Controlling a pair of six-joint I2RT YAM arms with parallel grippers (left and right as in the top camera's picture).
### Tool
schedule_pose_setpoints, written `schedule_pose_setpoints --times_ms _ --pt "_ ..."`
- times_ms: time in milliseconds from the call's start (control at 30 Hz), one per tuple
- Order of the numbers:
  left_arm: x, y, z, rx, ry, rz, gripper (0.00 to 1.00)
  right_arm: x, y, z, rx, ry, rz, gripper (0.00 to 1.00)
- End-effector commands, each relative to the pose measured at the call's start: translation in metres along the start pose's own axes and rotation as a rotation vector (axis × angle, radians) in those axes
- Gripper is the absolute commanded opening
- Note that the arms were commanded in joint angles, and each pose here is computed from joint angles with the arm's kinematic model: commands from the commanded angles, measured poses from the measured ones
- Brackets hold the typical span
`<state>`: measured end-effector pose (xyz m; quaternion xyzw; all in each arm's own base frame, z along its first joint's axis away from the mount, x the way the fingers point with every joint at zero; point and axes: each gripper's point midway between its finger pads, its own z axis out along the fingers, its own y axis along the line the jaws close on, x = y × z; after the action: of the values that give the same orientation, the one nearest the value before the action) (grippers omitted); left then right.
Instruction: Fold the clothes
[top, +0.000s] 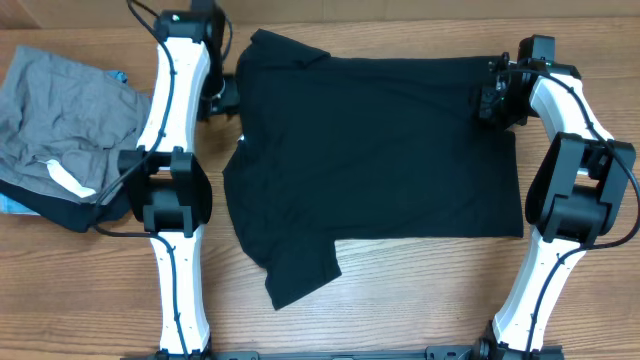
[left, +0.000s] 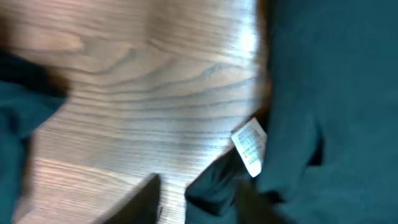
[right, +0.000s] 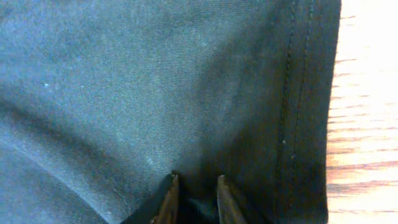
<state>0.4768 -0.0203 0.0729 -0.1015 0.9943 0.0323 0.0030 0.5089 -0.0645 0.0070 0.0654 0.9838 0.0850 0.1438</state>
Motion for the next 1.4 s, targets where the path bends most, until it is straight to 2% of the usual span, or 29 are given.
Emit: schedule_pose_setpoints --times_ms 0,133,300,400,433,467,533,600,933,1033,1367 --pt "0.022 -0.021 0.041 0.096 0.102 0.105 0.18 -0.011 0.009 -0.021 -0.02 -0.046 -0.006 0.27" --pt "0.03 -0.026 0.07 0.123 0.129 0.126 0.18 -0.012 0.009 -0.021 -0.02 -0.051 -0.007 0.27" --pt "0.023 -0.027 0.065 0.129 0.102 0.125 0.2 -0.014 0.009 -0.021 -0.02 -0.057 -0.009 0.27" --pt "0.019 -0.028 0.062 0.132 0.086 0.124 0.25 -0.014 0.009 -0.021 -0.02 -0.057 -0.009 0.27" --pt "0.018 -0.028 0.06 0.133 0.082 0.122 0.28 -0.014 0.009 -0.021 -0.02 -0.057 -0.009 0.27" --pt "0.016 -0.029 0.058 0.134 0.077 0.12 0.36 -0.013 0.009 -0.021 -0.02 -0.057 -0.009 0.27" --pt "0.011 -0.029 0.049 0.138 0.057 0.113 0.63 -0.014 0.009 -0.02 -0.02 -0.059 -0.009 0.27" --pt "0.005 -0.031 0.042 0.143 0.034 0.109 0.68 -0.013 0.009 -0.02 -0.02 -0.058 -0.009 0.27" --pt "-0.001 -0.033 0.036 0.154 0.008 0.104 0.76 -0.012 0.008 -0.014 -0.02 -0.053 -0.008 0.27" --pt "0.001 -0.042 0.035 0.195 0.015 0.108 0.75 -0.012 0.008 -0.014 -0.02 -0.053 -0.008 0.27" --pt "0.01 -0.049 0.043 0.183 0.04 0.151 0.73 -0.013 0.008 -0.014 -0.02 -0.056 -0.009 0.27"
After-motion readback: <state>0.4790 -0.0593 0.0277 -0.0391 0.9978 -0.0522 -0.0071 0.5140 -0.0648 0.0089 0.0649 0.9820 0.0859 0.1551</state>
